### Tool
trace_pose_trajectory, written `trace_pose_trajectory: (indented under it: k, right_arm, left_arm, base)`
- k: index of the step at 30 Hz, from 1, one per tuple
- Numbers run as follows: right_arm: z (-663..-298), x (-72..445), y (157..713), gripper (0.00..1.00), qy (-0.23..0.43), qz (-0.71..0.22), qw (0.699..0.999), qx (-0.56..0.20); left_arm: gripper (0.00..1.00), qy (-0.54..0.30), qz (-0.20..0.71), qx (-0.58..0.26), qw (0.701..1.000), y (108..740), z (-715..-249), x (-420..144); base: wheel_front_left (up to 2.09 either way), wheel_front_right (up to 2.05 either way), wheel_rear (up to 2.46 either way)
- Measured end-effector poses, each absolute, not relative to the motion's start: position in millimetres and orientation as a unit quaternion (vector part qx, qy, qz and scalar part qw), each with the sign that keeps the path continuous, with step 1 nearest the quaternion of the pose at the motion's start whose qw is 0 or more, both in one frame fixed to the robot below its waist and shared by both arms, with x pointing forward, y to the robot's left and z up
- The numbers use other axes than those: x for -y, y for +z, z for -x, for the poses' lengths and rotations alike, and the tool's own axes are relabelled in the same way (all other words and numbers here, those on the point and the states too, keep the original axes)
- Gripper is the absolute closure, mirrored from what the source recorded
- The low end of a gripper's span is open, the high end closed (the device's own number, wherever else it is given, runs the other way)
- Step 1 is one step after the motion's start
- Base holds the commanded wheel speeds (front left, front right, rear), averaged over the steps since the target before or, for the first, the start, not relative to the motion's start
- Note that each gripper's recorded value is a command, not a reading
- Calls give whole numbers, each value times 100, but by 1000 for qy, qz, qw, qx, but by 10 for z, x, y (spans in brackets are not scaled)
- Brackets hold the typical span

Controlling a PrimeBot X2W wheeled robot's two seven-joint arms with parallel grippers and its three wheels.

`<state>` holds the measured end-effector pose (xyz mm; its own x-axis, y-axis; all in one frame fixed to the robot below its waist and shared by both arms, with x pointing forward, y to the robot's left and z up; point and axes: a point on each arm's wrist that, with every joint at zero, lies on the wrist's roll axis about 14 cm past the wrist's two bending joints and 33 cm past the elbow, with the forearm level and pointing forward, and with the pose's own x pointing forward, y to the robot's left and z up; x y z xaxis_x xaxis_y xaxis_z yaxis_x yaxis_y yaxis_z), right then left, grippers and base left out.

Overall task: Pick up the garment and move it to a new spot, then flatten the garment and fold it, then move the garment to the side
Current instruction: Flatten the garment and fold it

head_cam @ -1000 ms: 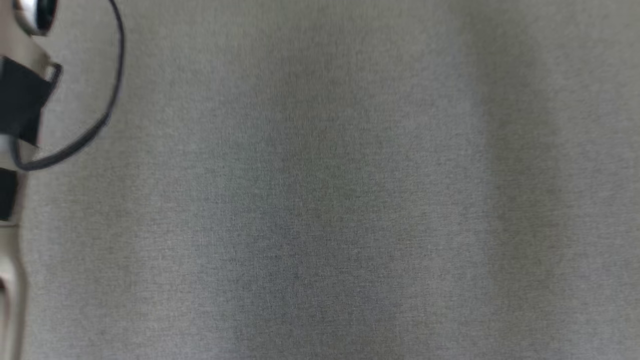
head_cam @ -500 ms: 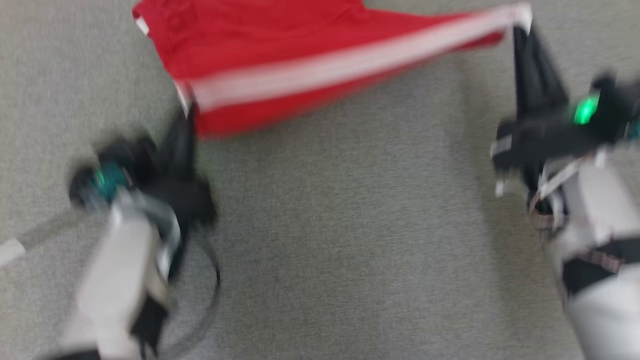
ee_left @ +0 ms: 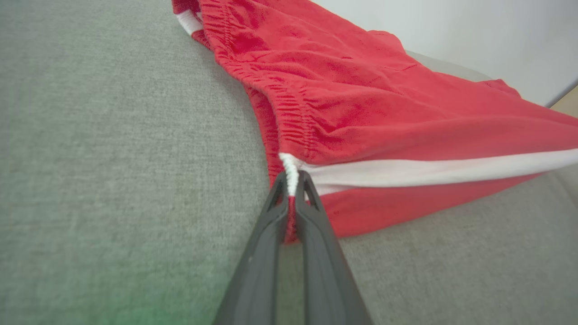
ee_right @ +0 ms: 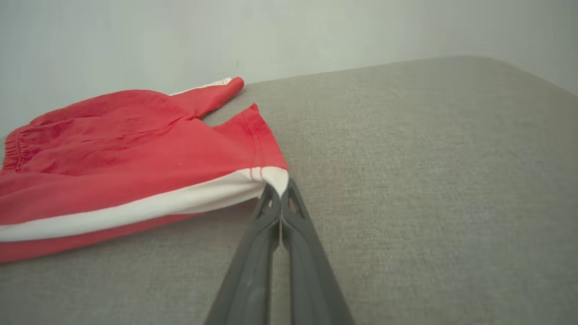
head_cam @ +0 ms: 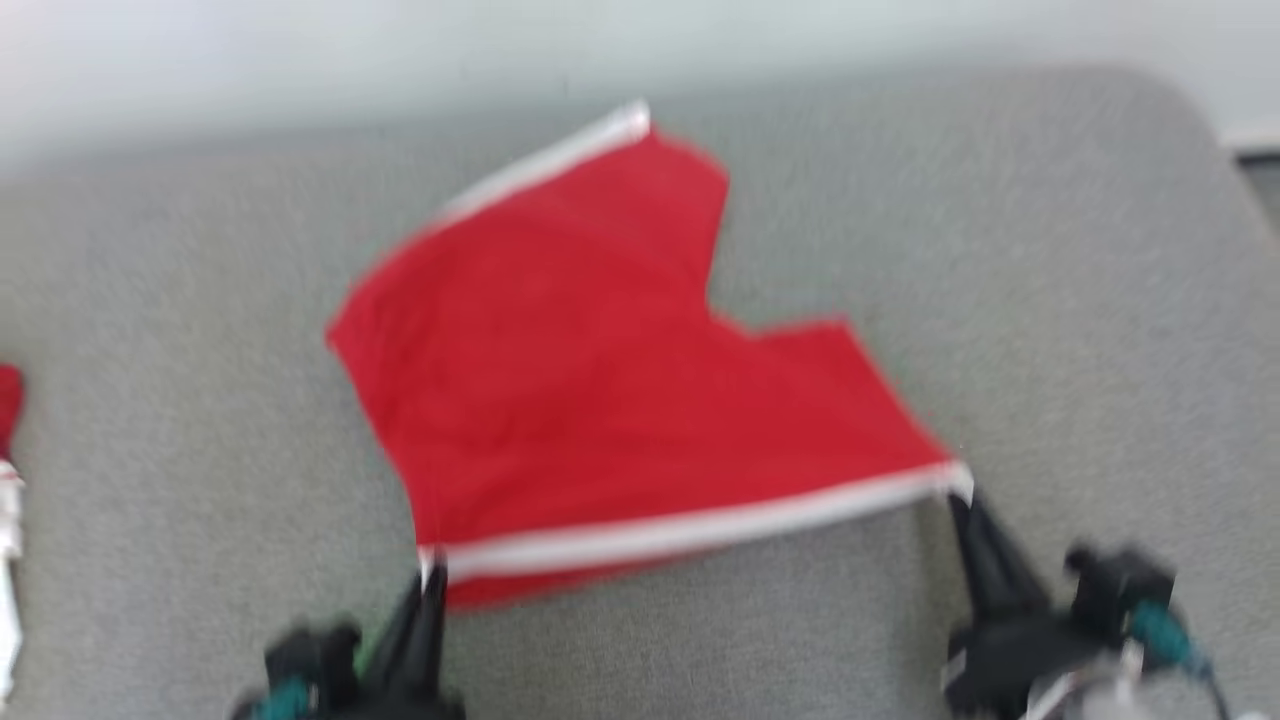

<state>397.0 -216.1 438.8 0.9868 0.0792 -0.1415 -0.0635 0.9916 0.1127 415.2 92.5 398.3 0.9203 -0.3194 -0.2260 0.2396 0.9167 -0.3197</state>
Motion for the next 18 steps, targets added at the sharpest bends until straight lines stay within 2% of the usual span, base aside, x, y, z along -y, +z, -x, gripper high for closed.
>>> trace_pose_trajectory:
  k: [4,10,18]
  right_arm:
    - [-3577,2102,4290,100,31,-67,993,-91]
    - [-3183,2081,4274,100,23,-78,992,-92]
    - [-2916,2038,4284,100,28,-76,993,-85]
  left_arm:
    - [100,-137,149,-142,969,4009,-3762,-992]
    - [100,-130,154,-131,971,4110,-3375,-1069]
    - [100,-119,159,-115,973,4187,-3067,-1154]
  base:
    - [0,0,0]
    - [0,0,0]
    - [0,0,0]
